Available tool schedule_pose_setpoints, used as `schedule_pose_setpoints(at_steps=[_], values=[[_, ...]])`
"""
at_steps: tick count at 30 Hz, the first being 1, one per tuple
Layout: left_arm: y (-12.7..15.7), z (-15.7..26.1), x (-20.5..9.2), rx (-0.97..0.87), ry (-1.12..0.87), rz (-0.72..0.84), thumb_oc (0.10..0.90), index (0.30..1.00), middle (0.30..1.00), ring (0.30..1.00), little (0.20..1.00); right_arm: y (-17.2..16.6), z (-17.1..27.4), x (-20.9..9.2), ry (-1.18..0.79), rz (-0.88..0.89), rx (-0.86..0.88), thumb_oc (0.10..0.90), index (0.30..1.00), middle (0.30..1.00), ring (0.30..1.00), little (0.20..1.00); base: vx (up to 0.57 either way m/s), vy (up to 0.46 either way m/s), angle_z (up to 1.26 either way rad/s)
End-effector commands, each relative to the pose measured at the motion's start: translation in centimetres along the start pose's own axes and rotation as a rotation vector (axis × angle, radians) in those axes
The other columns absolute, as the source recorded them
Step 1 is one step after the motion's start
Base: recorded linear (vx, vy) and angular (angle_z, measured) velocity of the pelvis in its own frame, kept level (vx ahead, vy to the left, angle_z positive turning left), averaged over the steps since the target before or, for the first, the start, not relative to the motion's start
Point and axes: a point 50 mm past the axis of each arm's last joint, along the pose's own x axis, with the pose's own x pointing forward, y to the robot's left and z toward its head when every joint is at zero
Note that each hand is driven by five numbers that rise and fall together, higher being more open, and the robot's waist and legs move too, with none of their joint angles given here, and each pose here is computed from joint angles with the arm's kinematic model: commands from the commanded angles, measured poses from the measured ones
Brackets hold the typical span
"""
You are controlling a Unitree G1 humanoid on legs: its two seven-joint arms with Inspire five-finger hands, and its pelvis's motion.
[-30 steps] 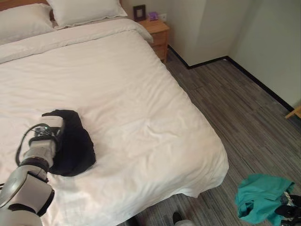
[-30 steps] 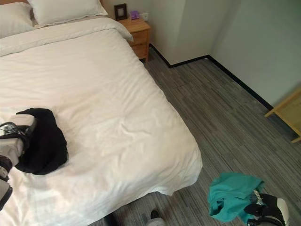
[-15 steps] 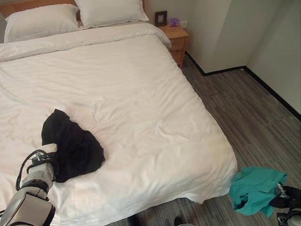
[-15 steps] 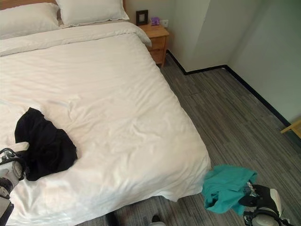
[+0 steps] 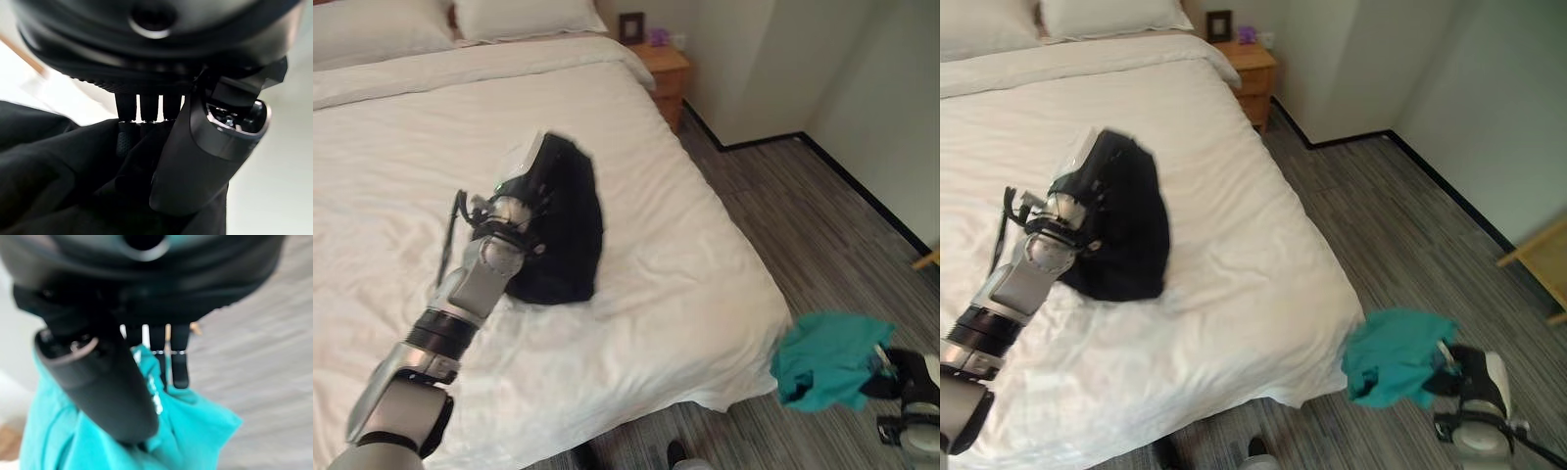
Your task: Pick up bed clothes into laundry basket.
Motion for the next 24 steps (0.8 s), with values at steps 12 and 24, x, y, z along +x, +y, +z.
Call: schedule_pose_setpoints(at_steps=[12,24], values=[[0.0,11.3,0.5,-0.447,-0.473,0.05,0.4,0.3,0.3,0.3,0.3,-3.1,17.3,-1.2,-0.79,-0.268,0.133,0.4,0.3,0.3,0.3,0.3,-0.21,-0.134,-1.06],[0.3,4.1,-4.0,-0.501,-0.177,0.218,0.4,0.3,0.3,0.3,0.3,-1.2,23.7,-6.5,-1.181,-0.095,0.158,0.4,0.3,0.3,0.3,0.3,-0.05,-0.485,-1.13]])
